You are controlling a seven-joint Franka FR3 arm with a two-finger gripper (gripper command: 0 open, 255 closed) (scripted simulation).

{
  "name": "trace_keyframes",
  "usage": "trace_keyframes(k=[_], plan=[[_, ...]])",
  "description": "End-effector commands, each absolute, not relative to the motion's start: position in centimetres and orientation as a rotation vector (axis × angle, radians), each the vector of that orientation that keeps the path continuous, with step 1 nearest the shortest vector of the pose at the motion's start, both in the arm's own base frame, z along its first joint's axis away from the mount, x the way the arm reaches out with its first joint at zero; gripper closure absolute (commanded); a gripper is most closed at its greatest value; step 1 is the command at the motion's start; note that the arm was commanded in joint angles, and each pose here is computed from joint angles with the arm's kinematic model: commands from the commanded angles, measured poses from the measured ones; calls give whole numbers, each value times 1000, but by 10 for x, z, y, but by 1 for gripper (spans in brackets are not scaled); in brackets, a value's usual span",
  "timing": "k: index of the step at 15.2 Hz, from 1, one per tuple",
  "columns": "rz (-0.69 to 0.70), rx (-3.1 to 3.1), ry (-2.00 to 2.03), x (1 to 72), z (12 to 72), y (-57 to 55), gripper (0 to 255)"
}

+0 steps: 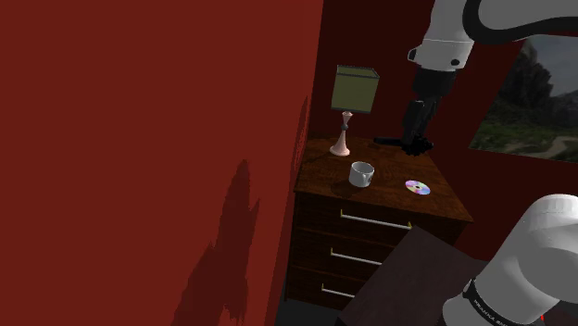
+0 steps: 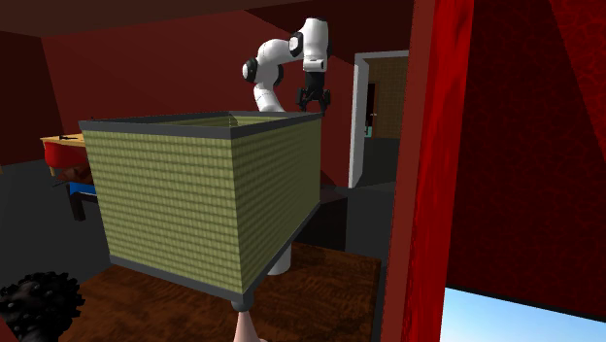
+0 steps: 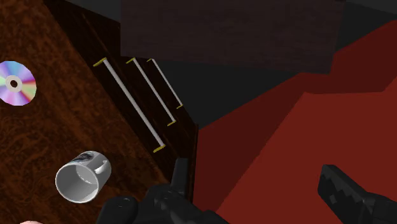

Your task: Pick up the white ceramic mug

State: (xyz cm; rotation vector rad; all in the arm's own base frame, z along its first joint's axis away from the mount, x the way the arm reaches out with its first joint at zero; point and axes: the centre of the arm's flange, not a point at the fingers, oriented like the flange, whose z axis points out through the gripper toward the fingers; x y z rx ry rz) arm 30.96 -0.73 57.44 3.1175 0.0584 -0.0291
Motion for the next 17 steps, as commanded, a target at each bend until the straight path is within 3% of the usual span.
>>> trace_keyframes(k=[1,17], plan=[[-29,3118,58,310,574,-7,0],[-48,3140,138,404,452,-156,0]])
